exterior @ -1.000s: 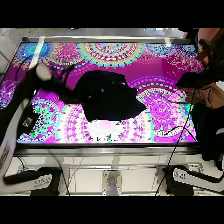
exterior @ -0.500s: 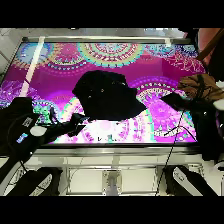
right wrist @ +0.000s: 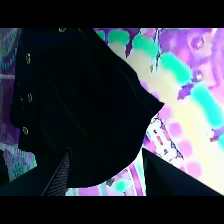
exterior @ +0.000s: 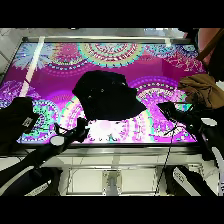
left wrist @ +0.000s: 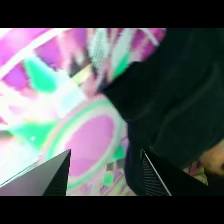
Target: Fold the clothes and pants, and hang the long-sleeved shirts on hangers.
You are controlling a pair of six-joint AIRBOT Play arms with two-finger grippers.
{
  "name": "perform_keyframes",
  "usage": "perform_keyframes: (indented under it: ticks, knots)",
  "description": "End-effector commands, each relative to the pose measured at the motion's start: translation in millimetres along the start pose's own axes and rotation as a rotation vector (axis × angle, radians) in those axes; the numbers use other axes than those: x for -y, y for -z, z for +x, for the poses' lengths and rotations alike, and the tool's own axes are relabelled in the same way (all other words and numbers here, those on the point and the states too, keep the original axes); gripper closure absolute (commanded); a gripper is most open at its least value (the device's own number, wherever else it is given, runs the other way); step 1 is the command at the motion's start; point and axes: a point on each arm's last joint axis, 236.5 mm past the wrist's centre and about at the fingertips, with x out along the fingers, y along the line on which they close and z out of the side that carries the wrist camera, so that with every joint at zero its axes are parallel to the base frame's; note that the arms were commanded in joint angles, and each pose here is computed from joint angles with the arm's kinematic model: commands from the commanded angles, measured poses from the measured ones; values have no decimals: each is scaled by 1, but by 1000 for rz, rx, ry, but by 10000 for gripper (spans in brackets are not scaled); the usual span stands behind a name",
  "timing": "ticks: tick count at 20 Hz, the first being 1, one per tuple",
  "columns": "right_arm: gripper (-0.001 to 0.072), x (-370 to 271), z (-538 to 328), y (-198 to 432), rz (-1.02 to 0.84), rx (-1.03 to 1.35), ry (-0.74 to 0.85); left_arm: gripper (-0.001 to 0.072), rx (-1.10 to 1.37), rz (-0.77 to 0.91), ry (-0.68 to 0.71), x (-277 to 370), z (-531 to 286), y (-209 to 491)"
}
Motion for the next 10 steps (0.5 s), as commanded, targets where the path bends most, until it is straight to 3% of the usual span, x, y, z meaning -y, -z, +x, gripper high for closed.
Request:
perform_keyframes:
  ticks: [1,10]
  knots:
    - [210,2,8,8,-25,-11,20,235,110,-76,0,-5,10,-15]
    - [211,-3,19,18,-85,-22,41,243,195,-15,9,26,52,-19]
